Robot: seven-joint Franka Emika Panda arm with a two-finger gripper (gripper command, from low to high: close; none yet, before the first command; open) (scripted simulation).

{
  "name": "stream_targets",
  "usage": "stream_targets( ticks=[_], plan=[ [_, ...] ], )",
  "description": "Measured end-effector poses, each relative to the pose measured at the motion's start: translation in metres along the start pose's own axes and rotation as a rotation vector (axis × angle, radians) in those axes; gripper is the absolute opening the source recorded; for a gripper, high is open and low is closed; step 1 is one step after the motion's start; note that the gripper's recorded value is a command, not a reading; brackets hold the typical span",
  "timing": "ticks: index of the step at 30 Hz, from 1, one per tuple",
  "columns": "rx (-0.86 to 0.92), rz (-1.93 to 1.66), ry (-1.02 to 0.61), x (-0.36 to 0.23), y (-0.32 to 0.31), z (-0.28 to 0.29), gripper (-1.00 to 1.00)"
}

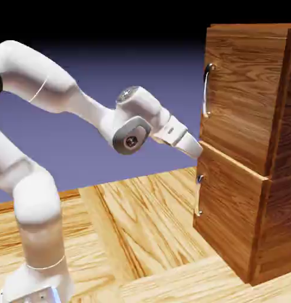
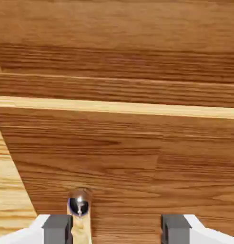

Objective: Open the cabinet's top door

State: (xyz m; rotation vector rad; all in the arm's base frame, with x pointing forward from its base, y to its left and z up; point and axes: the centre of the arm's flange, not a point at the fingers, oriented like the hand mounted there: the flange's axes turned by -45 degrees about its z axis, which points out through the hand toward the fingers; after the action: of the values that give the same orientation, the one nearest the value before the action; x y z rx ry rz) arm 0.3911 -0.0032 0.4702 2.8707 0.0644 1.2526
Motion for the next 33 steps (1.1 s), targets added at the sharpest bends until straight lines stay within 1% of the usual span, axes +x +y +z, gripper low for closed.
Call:
stream_targets(
  ticks=[17,33],
  plan=[
    [0.001,0.051,0.184,0.038,0.036,-0.044,0.0],
    [-0.003,0.067,0.386,0.049,0.036,-0.074,0.0]
  ],
)
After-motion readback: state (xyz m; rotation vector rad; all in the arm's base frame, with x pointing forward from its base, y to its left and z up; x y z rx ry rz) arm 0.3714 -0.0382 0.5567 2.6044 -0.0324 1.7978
